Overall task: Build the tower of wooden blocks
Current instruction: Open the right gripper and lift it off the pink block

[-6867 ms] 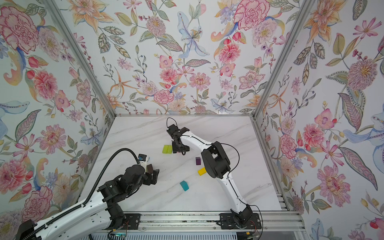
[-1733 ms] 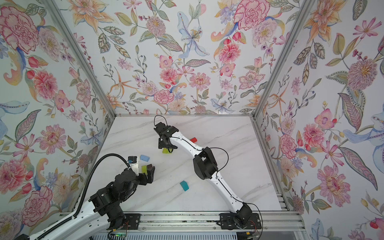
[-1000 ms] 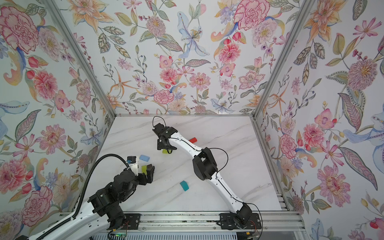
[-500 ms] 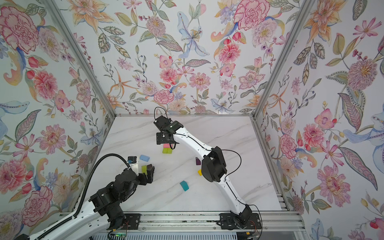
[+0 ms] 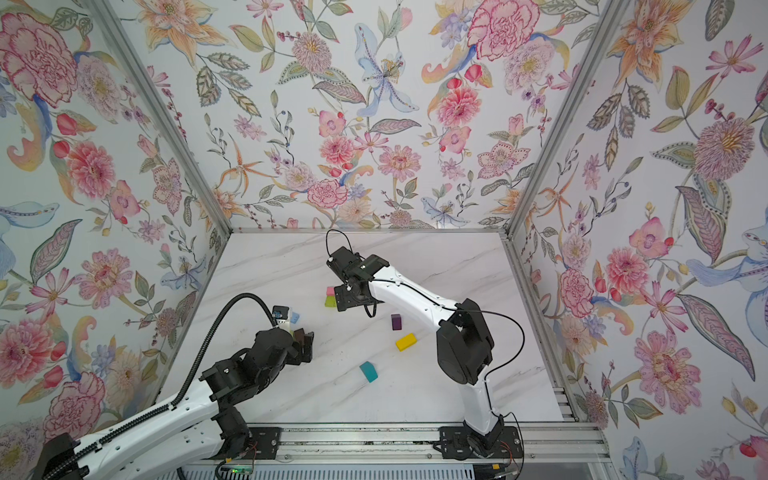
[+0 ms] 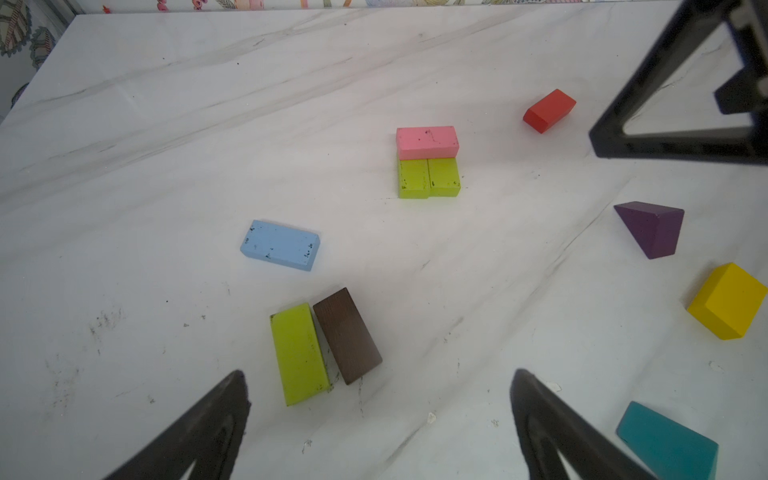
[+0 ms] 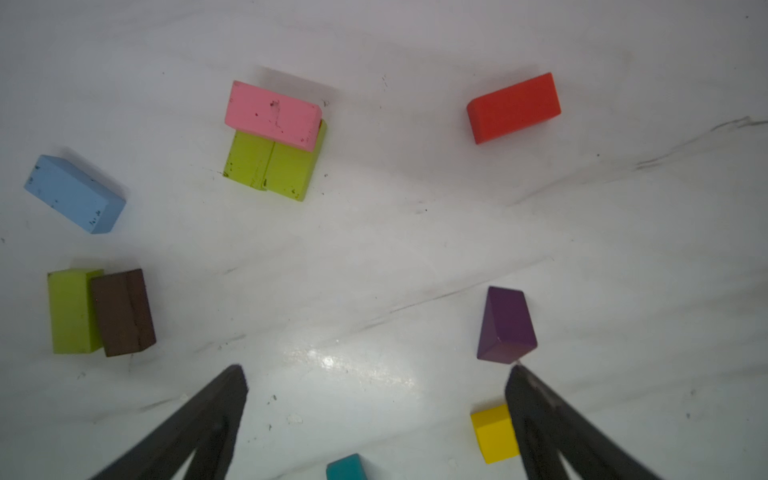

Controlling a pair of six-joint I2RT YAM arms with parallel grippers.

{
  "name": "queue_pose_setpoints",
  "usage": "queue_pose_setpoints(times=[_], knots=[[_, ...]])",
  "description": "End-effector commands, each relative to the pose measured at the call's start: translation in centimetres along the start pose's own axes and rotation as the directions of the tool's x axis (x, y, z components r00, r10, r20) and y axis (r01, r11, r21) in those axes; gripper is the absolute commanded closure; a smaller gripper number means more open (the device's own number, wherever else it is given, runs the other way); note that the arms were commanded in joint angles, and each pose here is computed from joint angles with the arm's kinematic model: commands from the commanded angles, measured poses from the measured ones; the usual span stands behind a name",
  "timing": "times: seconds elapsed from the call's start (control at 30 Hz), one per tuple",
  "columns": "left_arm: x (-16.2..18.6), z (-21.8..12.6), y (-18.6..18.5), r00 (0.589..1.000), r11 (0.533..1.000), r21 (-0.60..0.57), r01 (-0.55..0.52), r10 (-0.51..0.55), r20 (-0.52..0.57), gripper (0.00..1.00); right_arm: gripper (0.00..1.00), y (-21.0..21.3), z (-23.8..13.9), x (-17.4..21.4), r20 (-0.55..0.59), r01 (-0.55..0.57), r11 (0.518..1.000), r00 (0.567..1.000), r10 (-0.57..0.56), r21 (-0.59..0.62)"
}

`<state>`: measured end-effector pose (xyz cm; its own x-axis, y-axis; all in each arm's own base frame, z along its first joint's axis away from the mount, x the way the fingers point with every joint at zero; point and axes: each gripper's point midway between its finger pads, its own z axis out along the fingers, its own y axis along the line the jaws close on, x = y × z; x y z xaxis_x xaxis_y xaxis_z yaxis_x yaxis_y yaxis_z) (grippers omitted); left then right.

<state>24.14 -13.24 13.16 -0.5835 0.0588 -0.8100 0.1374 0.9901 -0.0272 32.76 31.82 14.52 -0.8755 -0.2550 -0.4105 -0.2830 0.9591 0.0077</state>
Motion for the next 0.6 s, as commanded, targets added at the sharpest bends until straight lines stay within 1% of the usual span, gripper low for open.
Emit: queue_pose_setpoints(times=[0.0,0.13,0.3,0.57], knots=[[-0.7,0.8,0.5,0.999,0.998,-0.042,-0.036,0.035,-0.018,0.01,0.01,-0.8,-1.9,-0.3,0.066,0.010,0.998,0.998,-0.006,-0.060],[-0.3,2.8,0.9,0.997,0.998,-0.046,-0.031,0.028,-0.076,0.01,0.01,-1.9,-2.3,1.3,0.067,0.017,0.992,0.998,-0.009,-0.123],[-1.0,4.4,1.5,0.995,0.996,-0.078,-0.031,0.023,-0.101,0.01,0.01,-2.6,-3.2,3.5,0.072,0.036,0.975,0.997,-0.020,-0.220],[-2.1,6.4,2.1,0.992,0.990,-0.134,-0.035,0.018,-0.128,0.01,0.01,-3.2,-3.7,6.3,0.067,0.087,0.956,0.995,-0.071,-0.279]])
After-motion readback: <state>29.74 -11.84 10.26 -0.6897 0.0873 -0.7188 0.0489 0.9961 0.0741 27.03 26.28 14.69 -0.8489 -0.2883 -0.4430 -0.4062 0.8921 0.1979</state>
